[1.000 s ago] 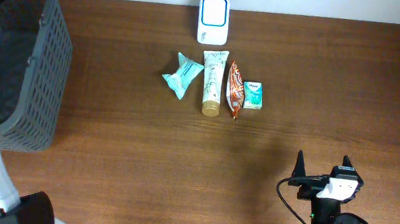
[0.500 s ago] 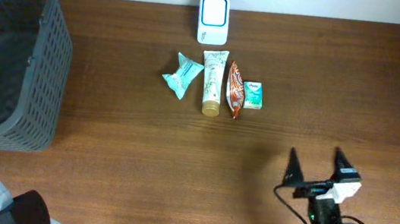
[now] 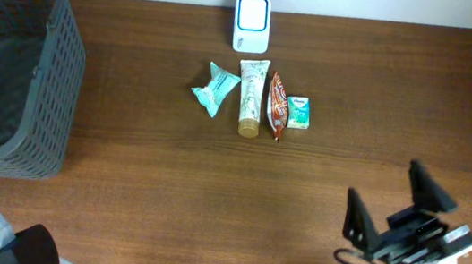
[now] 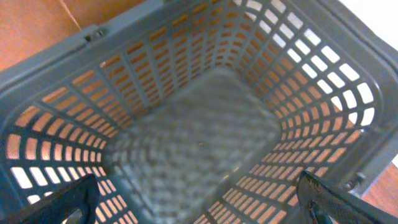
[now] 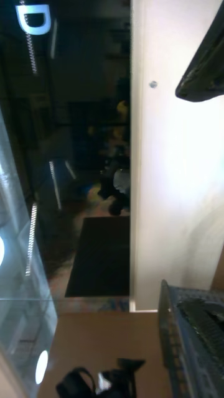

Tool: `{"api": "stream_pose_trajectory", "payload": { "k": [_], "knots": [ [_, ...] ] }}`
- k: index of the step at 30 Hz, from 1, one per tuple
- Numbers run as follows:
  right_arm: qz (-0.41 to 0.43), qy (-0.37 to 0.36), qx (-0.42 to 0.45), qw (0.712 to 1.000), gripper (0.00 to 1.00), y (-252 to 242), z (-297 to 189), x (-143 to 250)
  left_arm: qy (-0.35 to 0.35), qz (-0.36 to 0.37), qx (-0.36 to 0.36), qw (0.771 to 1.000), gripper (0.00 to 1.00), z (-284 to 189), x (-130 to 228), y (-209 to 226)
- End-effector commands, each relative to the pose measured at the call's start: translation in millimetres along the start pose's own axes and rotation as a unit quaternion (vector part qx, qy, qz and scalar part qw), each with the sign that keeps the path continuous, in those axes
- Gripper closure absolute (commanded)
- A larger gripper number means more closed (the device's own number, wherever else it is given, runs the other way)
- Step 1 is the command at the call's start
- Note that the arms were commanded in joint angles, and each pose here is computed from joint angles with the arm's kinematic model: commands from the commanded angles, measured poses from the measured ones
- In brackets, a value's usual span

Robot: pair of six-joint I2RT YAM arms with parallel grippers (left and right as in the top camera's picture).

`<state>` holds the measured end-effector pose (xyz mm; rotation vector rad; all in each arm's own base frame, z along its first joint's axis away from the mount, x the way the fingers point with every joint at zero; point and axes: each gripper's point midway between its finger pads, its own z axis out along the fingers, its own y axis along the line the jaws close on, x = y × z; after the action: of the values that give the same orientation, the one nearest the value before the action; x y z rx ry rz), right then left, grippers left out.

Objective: Scan the item barcode
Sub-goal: 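Reach the right gripper to the green tissue pack and grasp it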

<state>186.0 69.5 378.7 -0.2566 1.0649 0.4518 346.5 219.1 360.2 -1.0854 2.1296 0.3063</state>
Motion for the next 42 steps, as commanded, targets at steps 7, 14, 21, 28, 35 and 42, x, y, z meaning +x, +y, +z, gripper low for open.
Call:
{"api": "stream_pose_trajectory", "payload": {
  "k": [7, 14, 21, 28, 35, 42],
  "knots": [
    [0.124, 0.294, 0.056, 0.946, 0.01, -58.5, 97.3, 50.1, -0.003, 0.006, -0.006, 1.000, 0.01, -0.6, -1.7, 3.1],
    [0.233, 0.353, -0.134, 0.896, 0.01, -18.7, 124.3, 91.6, -0.003, 0.006, -0.006, 1.000, 0.01, -0.6, -1.6, 3.1],
    [0.345, 0.456, 0.043, 0.819, 0.01, -74.4, 115.3, 199.7, -0.003, 0.006, -0.006, 1.000, 0.01, -0.6, -1.7, 3.1],
    [0.318, 0.596, 0.184, 0.714, 0.01, -113.3, 76.5, 250.4, -0.003, 0.006, -0.006, 1.000, 0.01, -0.6, -1.6, 3.1],
    [0.311, 0.597, 0.179, 0.717, 0.01, -130.1, 94.4, 276.9, -0.003, 0.006, -0.006, 1.000, 0.01, -0.6, -1.7, 3.1],
    [0.343, 0.629, 0.166, 0.677, 0.05, -132.0, 81.8, 352.4, -0.003, 0.006, -0.006, 1.000, 0.01, -0.6, -1.7, 3.1]
  ]
}}
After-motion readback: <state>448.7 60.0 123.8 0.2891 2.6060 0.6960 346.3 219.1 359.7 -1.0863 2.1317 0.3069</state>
